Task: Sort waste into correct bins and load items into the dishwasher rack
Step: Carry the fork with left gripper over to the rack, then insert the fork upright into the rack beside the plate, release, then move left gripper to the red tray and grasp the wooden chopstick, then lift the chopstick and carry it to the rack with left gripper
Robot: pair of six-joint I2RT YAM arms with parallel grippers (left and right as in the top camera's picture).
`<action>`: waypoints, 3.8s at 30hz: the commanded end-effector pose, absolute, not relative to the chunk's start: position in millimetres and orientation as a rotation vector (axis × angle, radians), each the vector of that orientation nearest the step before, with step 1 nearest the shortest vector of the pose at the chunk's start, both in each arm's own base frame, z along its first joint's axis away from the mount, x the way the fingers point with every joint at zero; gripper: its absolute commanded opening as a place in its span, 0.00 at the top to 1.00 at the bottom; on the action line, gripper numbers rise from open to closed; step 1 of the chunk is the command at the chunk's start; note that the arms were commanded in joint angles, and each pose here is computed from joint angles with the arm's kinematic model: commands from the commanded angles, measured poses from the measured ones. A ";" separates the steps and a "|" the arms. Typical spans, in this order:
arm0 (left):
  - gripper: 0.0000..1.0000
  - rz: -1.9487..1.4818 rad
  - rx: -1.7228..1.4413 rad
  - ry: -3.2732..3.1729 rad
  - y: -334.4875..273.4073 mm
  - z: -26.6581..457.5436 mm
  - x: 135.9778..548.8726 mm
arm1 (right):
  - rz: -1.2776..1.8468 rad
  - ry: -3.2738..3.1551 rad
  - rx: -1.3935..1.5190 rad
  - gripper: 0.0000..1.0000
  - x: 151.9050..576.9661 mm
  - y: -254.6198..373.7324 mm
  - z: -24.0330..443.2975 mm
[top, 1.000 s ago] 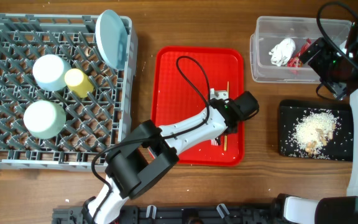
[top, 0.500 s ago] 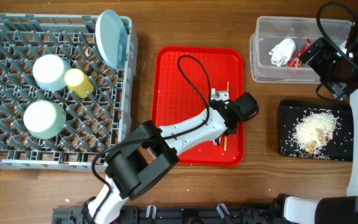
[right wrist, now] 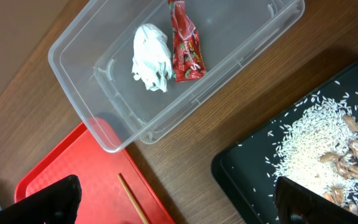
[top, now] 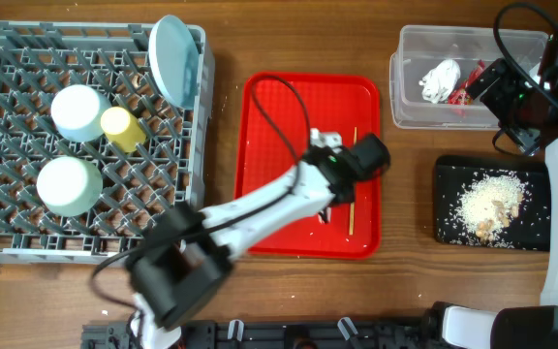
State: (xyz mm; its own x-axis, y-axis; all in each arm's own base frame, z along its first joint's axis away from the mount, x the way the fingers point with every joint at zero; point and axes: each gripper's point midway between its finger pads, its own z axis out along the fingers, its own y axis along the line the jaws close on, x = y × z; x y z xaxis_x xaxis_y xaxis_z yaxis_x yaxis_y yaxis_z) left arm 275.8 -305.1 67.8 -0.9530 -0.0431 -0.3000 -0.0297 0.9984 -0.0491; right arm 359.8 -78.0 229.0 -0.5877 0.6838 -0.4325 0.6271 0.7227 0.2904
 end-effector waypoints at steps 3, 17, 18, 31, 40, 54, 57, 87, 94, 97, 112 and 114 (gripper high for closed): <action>0.96 0.039 -0.176 2.804 -222.8 129.4 290.6 | 0.114 2.388 0.972 0.00 358.8 -81.6 235.8; 0.96 0.263 -0.037 2.966 -58.3 137.7 299.9 | 0.114 2.388 0.972 0.00 358.8 -81.6 235.8; 0.96 0.248 -0.072 2.961 -53.6 134.7 303.4 | 0.114 2.388 0.972 0.00 358.8 -81.6 235.8; 0.89 -0.152 0.178 2.979 -49.4 126.3 315.4 | 0.114 2.388 0.972 0.00 358.8 -81.5 235.8; 0.93 -0.170 -0.002 2.984 -23.4 126.5 317.5 | 0.114 2.388 0.973 0.00 358.8 -81.6 235.8; 0.69 -0.204 -0.009 3.012 -25.9 106.0 308.8 | 0.114 2.388 0.972 0.00 358.8 -81.6 235.8; 0.62 -0.207 -0.020 3.010 -26.1 106.9 309.5 | 0.114 2.388 0.972 0.00 358.8 -81.6 235.8; 0.50 -0.414 -0.218 2.768 -249.4 190.0 310.5 | 0.114 2.388 0.973 0.00 358.8 -81.6 235.8; 0.51 -0.358 -0.089 2.853 -316.3 124.8 292.7 | 0.114 2.388 0.972 0.00 358.8 -81.6 235.8; 0.51 -0.352 -0.049 2.860 -335.2 100.7 293.5 | 0.114 2.388 0.972 0.00 358.8 -81.6 235.8; 0.55 -0.057 0.121 2.720 -369.2 17.3 291.5 | 0.114 2.388 0.972 0.00 358.8 -81.6 235.8; 0.56 -0.033 0.132 2.714 -370.2 10.1 290.1 | 0.114 2.388 0.972 0.00 358.8 -81.6 235.8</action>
State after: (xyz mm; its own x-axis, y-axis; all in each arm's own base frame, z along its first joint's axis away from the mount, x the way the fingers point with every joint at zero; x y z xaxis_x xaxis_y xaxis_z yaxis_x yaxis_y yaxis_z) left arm 282.6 -374.1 19.7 -0.9327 0.0728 -0.3533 0.1066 0.9913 -0.0772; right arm 359.8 -78.0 229.0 -0.5877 0.6838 -0.4325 0.6271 0.7227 0.2904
